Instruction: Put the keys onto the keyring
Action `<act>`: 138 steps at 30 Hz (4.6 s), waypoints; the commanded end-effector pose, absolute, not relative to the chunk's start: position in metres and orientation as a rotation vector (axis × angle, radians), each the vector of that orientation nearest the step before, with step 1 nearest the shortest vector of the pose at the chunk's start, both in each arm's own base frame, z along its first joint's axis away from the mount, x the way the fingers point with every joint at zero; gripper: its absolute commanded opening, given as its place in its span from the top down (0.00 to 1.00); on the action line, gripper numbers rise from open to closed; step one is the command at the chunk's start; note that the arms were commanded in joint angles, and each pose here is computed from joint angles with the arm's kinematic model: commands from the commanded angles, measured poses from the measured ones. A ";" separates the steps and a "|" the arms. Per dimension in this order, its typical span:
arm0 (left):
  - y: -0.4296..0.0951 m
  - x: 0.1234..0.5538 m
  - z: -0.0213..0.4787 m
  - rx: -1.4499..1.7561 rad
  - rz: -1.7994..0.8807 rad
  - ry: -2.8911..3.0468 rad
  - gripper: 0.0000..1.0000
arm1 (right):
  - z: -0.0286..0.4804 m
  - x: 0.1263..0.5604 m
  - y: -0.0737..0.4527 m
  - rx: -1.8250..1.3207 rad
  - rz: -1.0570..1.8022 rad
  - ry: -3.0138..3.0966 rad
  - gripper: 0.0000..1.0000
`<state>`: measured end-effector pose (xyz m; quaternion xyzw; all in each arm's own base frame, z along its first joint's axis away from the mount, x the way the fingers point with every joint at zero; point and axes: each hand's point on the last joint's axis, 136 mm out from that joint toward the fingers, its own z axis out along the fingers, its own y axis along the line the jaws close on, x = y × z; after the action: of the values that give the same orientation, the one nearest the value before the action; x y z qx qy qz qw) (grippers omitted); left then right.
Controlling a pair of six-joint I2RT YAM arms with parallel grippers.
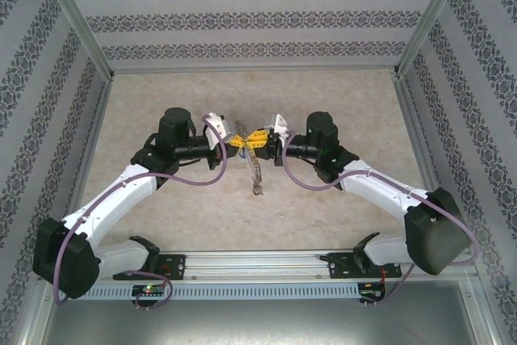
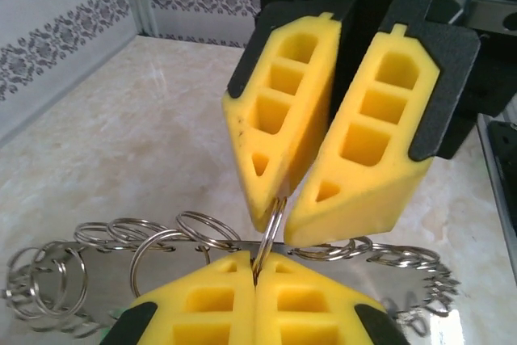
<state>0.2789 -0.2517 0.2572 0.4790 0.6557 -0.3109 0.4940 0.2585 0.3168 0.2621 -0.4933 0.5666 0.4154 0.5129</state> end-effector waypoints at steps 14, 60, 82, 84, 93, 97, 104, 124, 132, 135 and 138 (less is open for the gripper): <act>-0.249 0.259 0.245 1.451 -0.701 1.564 1.00 | 0.242 0.226 0.305 -1.666 0.990 1.348 0.70; -0.259 0.254 0.242 1.474 -0.793 1.540 1.00 | 0.229 0.231 0.329 -1.692 1.013 1.365 0.70; -0.255 0.259 0.239 1.418 -0.819 1.563 0.97 | 0.290 0.277 0.320 -1.177 1.124 1.342 1.00; -0.254 0.260 0.239 1.420 -0.809 1.561 0.98 | 0.296 0.279 0.317 -1.149 1.118 1.327 1.00; -0.251 0.260 0.239 1.426 -0.801 1.550 0.93 | 0.313 0.285 0.309 -1.077 1.134 1.296 1.00; -0.252 0.258 0.240 1.428 -0.809 1.535 0.87 | 0.314 0.285 0.310 -1.074 1.142 1.294 1.00; -0.252 0.256 0.240 1.424 -0.811 1.525 0.83 | 0.314 0.284 0.313 -1.076 1.155 1.293 1.00; -0.242 0.270 0.269 1.217 -0.815 1.480 0.71 | 0.314 0.283 0.322 -1.002 1.125 1.268 1.00; -0.223 0.270 0.288 1.101 -0.808 1.487 0.63 | 0.314 0.276 0.323 -1.027 1.154 1.257 1.00; -0.225 0.273 0.294 1.067 -0.832 1.483 0.63 | 0.315 0.272 0.325 -1.048 1.160 1.240 1.00; -0.226 0.277 0.300 1.031 -0.843 1.465 0.63 | 0.313 0.269 0.328 -1.059 1.163 1.239 1.00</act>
<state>0.2740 -0.2252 0.2871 0.4535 0.6302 -0.3368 0.5326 0.2847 0.3241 0.2889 -0.4224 0.5694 0.4809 0.5159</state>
